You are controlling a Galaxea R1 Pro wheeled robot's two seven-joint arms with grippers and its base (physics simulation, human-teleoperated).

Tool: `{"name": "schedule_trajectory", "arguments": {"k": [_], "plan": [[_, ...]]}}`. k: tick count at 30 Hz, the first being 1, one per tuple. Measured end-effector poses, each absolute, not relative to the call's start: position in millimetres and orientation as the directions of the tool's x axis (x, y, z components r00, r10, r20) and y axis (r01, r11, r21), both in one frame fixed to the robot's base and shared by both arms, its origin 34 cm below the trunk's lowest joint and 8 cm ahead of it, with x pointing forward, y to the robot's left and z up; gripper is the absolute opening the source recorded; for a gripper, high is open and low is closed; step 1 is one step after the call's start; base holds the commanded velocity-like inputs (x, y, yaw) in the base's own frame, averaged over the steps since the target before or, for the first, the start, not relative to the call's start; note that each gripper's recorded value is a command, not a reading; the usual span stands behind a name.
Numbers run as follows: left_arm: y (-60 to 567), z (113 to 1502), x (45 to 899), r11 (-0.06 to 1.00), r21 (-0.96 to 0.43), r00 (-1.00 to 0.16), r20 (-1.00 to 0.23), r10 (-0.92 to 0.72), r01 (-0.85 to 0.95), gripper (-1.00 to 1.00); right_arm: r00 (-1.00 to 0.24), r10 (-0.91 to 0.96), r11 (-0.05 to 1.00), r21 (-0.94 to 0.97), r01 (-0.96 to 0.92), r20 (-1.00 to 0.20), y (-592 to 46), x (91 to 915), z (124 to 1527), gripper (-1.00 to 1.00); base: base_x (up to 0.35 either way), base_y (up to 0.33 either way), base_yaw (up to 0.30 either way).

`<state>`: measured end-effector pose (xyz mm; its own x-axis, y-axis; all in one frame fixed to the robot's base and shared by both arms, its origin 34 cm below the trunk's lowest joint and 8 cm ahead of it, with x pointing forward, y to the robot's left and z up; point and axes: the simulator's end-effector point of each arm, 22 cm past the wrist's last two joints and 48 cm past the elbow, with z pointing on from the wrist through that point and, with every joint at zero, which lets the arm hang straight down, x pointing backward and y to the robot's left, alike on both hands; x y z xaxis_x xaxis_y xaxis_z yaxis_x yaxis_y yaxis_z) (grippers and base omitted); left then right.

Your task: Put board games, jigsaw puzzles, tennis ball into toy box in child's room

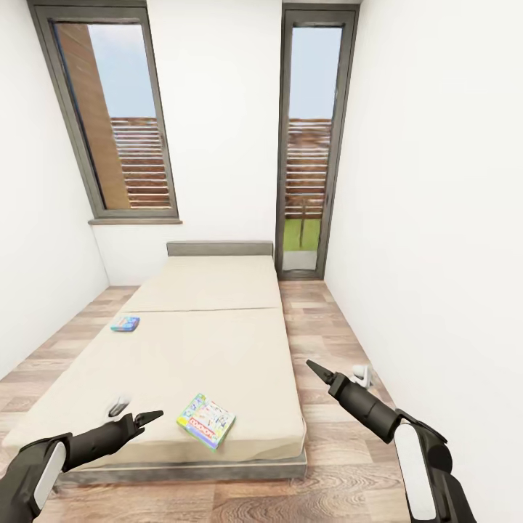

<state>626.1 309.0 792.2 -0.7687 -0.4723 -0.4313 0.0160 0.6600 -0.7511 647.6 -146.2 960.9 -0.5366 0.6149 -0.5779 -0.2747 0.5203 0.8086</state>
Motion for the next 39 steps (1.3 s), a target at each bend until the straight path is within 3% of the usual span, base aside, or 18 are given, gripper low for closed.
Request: {"name": "schedule_trajectory", "arguments": {"k": [26,34,39], "plan": [[311.7,750.7,626.2,0.665,-0.747,-0.767,-0.433,-0.473,0.012,1.00,-0.537,0.625,0.507,0.818,-0.273,-0.567,-148.9,647.0,919.7,1.00,0.000,0.000,0.000],[303.8,730.5,623.1,0.657,-0.754,-0.775,-0.419,-0.474,0.005,1.00,-0.588,0.670,0.292,0.889,-0.352,-0.452,-136.8,627.7,949.6,1.00,0.000,0.000,0.000],[285.7,712.7,618.1,0.630,-0.777,-0.787,-0.385,-0.482,-0.005,1.00,-0.596,0.667,0.275,0.892,-0.360,-0.446,-142.1,624.2,944.6,1.00,0.000,0.000,0.000]]}}
